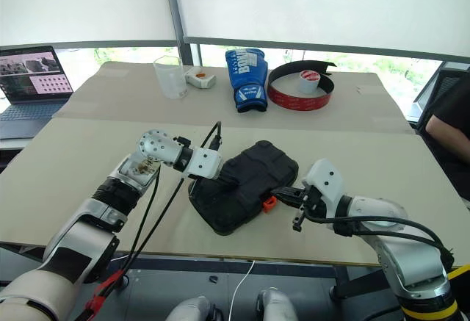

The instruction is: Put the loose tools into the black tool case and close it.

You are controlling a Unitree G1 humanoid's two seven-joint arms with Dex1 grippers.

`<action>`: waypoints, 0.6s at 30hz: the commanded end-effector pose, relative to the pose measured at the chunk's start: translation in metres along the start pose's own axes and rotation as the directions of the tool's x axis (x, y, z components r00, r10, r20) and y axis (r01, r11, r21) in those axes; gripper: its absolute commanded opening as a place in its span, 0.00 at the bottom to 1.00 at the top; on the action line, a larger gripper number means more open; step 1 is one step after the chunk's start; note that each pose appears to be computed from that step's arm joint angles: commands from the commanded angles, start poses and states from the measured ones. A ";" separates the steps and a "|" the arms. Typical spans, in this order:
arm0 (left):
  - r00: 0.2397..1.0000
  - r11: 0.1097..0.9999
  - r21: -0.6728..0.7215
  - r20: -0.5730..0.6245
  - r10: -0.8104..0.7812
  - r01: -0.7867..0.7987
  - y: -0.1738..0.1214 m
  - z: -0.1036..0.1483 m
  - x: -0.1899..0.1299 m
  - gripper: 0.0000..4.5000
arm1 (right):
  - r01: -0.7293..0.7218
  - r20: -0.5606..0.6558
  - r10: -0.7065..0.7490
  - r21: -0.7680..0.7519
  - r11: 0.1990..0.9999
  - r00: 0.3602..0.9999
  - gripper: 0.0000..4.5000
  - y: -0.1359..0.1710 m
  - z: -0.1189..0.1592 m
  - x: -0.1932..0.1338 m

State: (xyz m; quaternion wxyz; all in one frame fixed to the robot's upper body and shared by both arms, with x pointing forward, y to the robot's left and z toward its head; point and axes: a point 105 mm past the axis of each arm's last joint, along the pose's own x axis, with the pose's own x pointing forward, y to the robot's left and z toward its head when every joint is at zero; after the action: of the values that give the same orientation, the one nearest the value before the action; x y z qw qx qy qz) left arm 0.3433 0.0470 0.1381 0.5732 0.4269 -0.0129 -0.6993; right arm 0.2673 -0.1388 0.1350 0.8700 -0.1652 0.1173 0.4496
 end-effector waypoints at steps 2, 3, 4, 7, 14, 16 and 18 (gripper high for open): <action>0.991 0.990 -0.112 -0.093 -0.096 0.086 -0.025 -0.031 0.007 0.00 | 0.016 -0.063 -0.019 -0.041 0.999 0.998 0.00 -0.003 -0.013 0.000; 0.991 0.990 -0.112 -0.092 -0.095 0.084 -0.026 -0.030 0.007 0.00 | 0.021 -0.074 -0.024 -0.038 0.999 0.997 0.00 -0.004 -0.016 -0.003; 0.991 0.990 -0.113 -0.091 -0.094 0.083 -0.026 -0.030 0.008 0.00 | 0.024 -0.079 -0.027 -0.037 0.999 0.996 0.00 -0.004 -0.017 -0.005; 0.992 0.990 -0.113 -0.090 -0.091 0.080 -0.026 -0.031 0.007 0.00 | 0.035 -0.071 -0.037 -0.032 0.999 0.997 0.00 -0.004 -0.013 -0.015; 0.996 0.992 -0.112 -0.057 -0.065 0.059 -0.020 -0.024 0.012 0.00 | 0.016 -0.079 -0.017 -0.007 1.000 0.997 0.00 0.000 -0.013 -0.014; 0.998 0.992 -0.113 -0.039 -0.059 0.054 -0.018 -0.020 0.013 0.00 | 0.002 -0.126 -0.002 0.003 1.000 0.992 0.00 0.003 -0.027 -0.010; 0.998 0.993 -0.107 -0.028 -0.054 0.051 -0.015 -0.016 0.015 0.00 | 0.004 -0.158 -0.003 0.006 1.000 0.987 0.00 0.003 -0.037 -0.006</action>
State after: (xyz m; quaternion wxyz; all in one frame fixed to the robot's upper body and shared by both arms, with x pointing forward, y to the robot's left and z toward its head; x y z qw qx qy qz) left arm 0.3421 0.0403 0.1385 0.5772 0.4143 -0.0175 -0.7035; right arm 0.2576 -0.1549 0.1058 0.8602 -0.1833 0.1868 0.4376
